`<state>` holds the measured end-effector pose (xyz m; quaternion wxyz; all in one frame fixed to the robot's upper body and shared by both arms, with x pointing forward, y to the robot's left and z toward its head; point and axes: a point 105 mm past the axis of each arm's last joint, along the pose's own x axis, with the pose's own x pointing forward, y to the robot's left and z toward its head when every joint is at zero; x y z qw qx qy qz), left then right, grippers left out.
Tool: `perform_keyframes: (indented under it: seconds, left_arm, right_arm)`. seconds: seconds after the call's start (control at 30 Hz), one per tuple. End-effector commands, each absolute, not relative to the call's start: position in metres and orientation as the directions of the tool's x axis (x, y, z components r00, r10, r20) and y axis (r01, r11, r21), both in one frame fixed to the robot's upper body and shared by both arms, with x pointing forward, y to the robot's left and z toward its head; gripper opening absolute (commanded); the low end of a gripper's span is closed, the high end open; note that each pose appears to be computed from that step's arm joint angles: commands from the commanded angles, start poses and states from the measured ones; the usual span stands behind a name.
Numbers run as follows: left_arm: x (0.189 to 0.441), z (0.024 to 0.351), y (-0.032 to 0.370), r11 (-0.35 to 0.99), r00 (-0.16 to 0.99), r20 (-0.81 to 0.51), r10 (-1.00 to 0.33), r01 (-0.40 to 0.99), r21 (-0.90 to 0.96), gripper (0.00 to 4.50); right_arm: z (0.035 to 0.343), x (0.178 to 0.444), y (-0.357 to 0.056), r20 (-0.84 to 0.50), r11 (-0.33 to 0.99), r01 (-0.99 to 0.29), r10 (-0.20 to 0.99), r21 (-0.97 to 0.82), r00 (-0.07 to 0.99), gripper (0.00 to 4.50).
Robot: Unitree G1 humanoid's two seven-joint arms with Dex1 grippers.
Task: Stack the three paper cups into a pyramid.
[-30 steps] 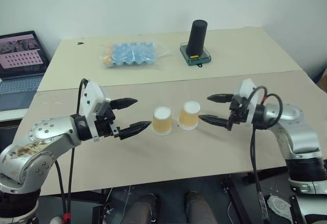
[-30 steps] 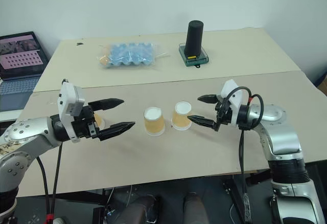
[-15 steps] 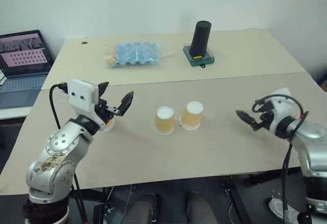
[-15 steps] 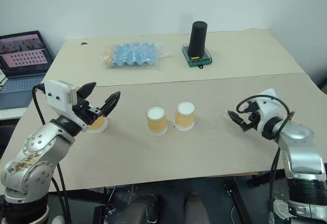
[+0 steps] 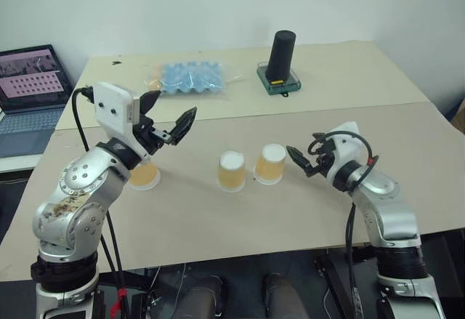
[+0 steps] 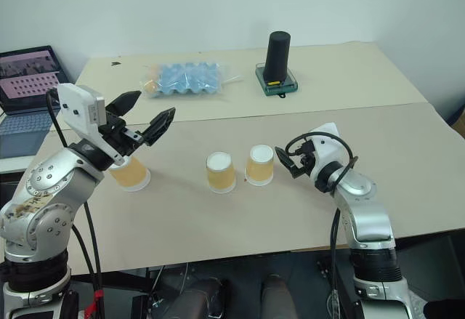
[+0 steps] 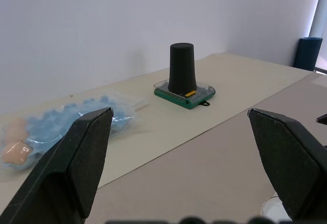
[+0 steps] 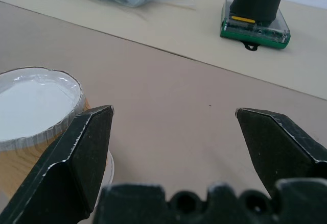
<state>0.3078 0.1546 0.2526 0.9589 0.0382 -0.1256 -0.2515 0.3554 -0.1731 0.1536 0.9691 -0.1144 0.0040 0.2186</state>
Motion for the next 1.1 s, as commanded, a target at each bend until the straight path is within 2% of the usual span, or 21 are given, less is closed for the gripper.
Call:
perform_keyframes:
  seconds: [0.03,0.37,0.53,0.87,1.1]
  left_arm:
    - [0.305,0.271,0.162,0.88,0.836,0.273,-0.475,0.446,0.165,4.5]
    - [0.308,0.273,0.167,0.887,0.844,0.275,-0.461,0.428,0.173,4.5]
    - [0.308,0.275,0.166,0.888,0.843,0.281,-0.46,0.427,0.17,4.5]
    - [0.306,0.279,0.164,0.889,0.839,0.295,-0.457,0.425,0.17,4.5]
    - [0.306,0.278,0.164,0.889,0.84,0.291,-0.458,0.427,0.165,4.5]
  right_arm:
    - [0.177,0.356,-0.175,0.029,0.883,-0.4,0.419,-0.247,0.907,4.45]
    - [0.178,0.358,-0.178,0.017,0.882,-0.392,0.41,-0.261,0.912,4.45]
    - [0.177,0.356,-0.166,0.009,0.867,-0.425,0.442,-0.261,0.897,4.45]
    - [0.148,0.358,-0.143,-0.055,0.849,-0.476,0.477,-0.228,0.877,4.45]
    - [0.143,0.355,-0.132,-0.065,0.838,-0.5,0.499,-0.217,0.864,4.45]
